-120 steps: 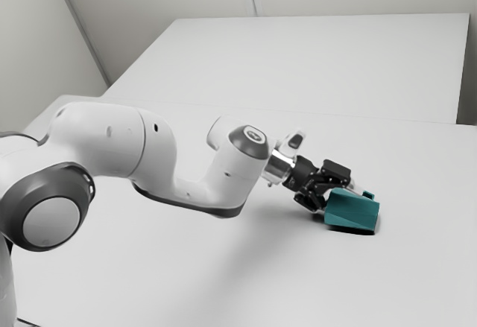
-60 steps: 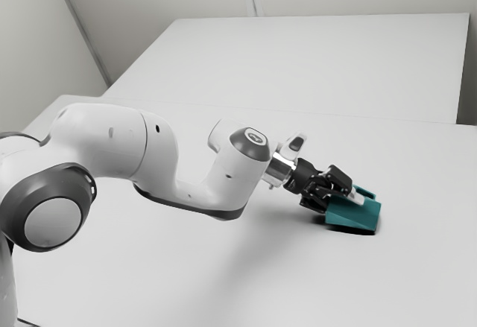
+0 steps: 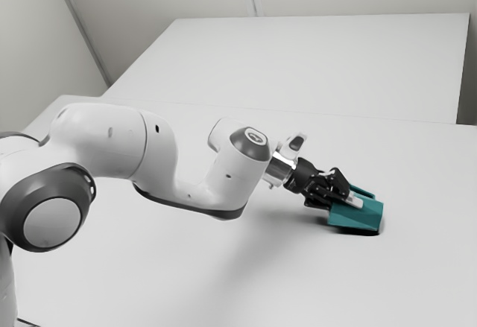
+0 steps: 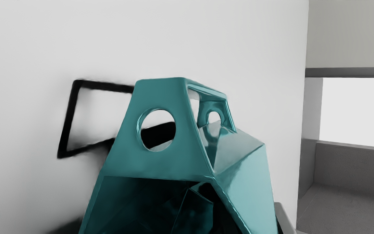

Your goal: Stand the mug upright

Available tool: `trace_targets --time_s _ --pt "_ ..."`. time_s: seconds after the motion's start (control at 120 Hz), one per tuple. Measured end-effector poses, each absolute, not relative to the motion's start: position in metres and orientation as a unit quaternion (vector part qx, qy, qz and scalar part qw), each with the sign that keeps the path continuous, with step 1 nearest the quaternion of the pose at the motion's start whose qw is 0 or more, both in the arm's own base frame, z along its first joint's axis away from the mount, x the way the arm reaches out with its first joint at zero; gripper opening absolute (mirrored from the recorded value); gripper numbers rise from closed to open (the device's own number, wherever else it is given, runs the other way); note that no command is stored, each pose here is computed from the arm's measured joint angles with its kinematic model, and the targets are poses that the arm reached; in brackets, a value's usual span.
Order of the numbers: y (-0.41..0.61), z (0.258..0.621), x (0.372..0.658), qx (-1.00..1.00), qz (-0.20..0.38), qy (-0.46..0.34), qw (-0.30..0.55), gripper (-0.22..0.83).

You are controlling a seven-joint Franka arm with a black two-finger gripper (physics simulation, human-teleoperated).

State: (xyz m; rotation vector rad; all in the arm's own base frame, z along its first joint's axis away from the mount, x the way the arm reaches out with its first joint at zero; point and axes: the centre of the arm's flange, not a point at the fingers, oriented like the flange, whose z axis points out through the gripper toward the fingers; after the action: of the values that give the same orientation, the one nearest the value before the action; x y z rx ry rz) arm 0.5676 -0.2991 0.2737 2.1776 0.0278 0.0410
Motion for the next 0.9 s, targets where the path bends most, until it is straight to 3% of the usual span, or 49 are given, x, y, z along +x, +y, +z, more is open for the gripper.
trace_targets --time_s 0.133,0.417,0.575,0.75,0.9 --pt "-0.300 0.289 0.568 0.885 0.027 0.003 0.465 -0.12" --pt "-0.268 0.363 0.568 0.890 0.083 -0.032 0.446 -0.13" --pt "-0.232 0.424 0.549 0.926 0.117 -0.132 0.334 -0.14" --pt "-0.177 0.453 0.532 0.956 0.123 -0.189 0.186 -0.14" --pt "-0.132 0.466 0.525 0.971 0.115 -0.186 0.100 -0.14"
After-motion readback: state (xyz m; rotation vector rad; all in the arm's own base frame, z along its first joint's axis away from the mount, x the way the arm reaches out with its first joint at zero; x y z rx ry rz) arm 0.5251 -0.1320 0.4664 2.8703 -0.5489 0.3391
